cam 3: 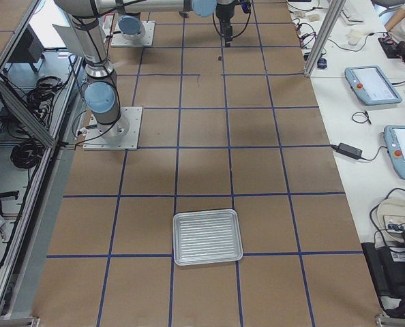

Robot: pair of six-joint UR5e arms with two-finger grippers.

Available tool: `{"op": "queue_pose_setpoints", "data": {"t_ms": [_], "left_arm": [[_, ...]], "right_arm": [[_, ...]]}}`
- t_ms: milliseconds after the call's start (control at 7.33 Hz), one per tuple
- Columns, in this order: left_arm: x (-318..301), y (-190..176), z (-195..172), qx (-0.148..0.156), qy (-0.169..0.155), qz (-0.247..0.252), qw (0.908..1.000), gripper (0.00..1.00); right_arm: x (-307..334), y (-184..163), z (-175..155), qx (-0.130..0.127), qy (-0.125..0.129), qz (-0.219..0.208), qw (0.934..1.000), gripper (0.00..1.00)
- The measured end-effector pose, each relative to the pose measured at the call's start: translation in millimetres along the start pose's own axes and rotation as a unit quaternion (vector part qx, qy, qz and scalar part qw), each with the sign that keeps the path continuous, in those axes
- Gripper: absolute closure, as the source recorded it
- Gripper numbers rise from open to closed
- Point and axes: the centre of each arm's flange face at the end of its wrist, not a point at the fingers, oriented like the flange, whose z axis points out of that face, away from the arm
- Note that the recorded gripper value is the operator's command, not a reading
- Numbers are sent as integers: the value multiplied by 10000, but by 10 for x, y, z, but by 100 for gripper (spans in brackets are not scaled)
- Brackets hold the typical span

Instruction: Place bearing gear from tray to pile

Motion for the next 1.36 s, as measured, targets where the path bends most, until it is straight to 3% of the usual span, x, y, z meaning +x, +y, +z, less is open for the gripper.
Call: {"op": "queue_pose_setpoints", "data": {"t_ms": [273, 545, 955, 1227, 1364], "left_arm": [[580, -1, 101, -1, 277, -106, 9996, 0], [834, -21, 252, -175, 680, -1031, 9922, 0], [1195, -85, 598, -415, 676, -2089, 9747, 0], [1375, -125, 810, -466, 607, -2440, 9668, 0], [1400, -135, 891, -517, 572, -2484, 9656, 14]], "right_arm": [[175, 62, -52, -76, 148, -35, 9999, 0], [169, 67, -41, -55, 57, -37, 10000, 0], [208, -10, -36, 210, -399, 175, 9988, 0], [259, -26, -43, 266, -340, 448, 9981, 0], [285, -6, -31, 185, -226, 512, 9983, 0]]}}
